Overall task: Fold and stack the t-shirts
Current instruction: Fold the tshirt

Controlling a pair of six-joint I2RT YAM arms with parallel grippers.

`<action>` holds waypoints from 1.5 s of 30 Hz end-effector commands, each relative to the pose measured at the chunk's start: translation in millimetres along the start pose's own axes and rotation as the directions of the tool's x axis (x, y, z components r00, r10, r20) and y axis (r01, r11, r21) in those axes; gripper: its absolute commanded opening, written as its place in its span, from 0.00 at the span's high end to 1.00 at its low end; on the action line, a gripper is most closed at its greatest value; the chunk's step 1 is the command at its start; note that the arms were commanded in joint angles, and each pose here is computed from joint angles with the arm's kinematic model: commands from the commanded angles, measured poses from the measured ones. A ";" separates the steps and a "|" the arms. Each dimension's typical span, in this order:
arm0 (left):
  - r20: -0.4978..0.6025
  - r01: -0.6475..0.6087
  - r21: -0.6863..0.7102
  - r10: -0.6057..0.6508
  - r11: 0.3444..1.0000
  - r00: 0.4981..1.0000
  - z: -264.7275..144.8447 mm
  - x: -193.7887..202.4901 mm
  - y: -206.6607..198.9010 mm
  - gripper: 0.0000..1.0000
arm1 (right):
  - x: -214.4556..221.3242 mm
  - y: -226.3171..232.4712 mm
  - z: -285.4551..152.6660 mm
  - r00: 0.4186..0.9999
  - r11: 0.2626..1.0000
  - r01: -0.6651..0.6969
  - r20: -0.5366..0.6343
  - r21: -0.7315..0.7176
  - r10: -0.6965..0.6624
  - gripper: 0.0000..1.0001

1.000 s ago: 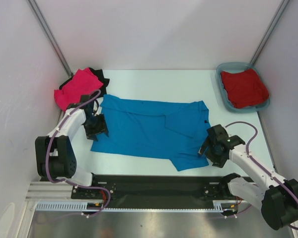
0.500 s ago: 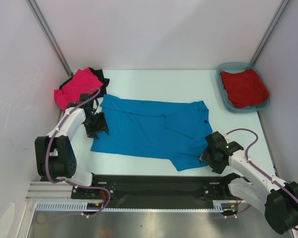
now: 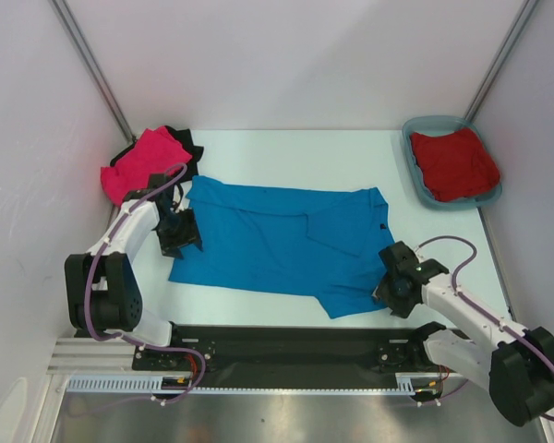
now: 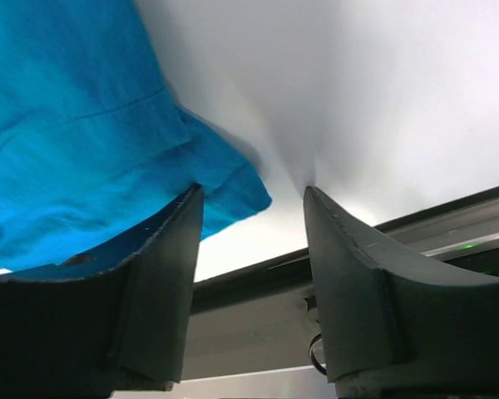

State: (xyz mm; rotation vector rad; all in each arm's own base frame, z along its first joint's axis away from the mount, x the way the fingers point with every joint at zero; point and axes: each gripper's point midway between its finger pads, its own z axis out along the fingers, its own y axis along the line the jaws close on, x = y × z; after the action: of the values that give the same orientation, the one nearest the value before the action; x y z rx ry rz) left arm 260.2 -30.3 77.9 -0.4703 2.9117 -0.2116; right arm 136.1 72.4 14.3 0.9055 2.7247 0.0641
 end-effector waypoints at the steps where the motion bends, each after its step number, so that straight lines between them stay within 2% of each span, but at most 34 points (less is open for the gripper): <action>1: 0.037 -0.023 0.027 0.022 0.999 0.999 -8.2 -8.8 -6.0 0.36 | -6.7 7.5 8.8 0.999 1.000 0.023 0.027 -0.005 -0.023 0.44; 6: 0.038 -0.023 0.029 0.022 0.999 0.999 -8.2 -9.1 -6.4 0.36 | -10.2 14.2 10.1 0.999 0.999 0.047 0.027 -0.006 -0.047 0.50; 12: 0.035 -0.023 0.031 0.022 0.999 0.999 -7.6 -7.9 -6.5 0.36 | -10.0 15.4 10.5 0.998 0.999 0.053 0.026 -0.011 -0.052 0.64; 15: 0.031 -0.021 0.030 0.020 0.999 0.999 -6.6 -7.4 -5.8 0.36 | -8.3 15.2 9.1 0.999 0.999 0.047 0.019 -0.013 -0.047 0.78; 16: 0.031 -0.023 0.030 0.022 0.999 0.999 -6.6 -6.9 -6.0 0.36 | -7.1 13.9 7.4 0.999 0.999 0.043 0.018 -0.010 -0.043 0.92; 18: 0.032 -0.023 0.027 0.022 0.999 0.999 -6.6 -6.7 -5.4 0.36 | -6.9 12.5 5.0 0.999 0.999 0.037 0.020 -0.009 -0.036 0.99; 26: 0.026 -0.022 0.032 0.021 0.999 0.999 -6.0 -5.8 -6.2 0.36 | 1.3 1.8 -29.3 0.999 1.000 -0.022 0.028 -0.002 0.022 1.00; 30: 0.026 -0.021 0.038 0.020 0.999 0.999 -6.1 -6.0 -6.9 0.36 | 5.3 0.2 -51.9 0.998 0.997 -0.057 0.039 -0.042 0.059 1.00; 37: 0.017 -0.024 0.051 0.023 0.998 1.000 -6.8 -5.3 -9.4 0.36 | 6.7 0.0 -62.9 0.993 0.994 -0.105 0.045 -0.001 0.105 1.00; 45: 0.016 -0.021 0.057 0.020 0.998 1.000 -6.5 -5.0 -11.0 0.36 | -31.4 -3.3 -110.5 0.970 0.993 -0.116 0.216 0.024 0.108 1.00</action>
State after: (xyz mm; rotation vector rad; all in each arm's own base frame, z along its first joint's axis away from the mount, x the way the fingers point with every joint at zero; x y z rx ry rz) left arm 260.0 -35.2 78.9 -0.4635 2.9140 -0.2522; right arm 125.4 81.1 104.8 0.9809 2.5872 0.0770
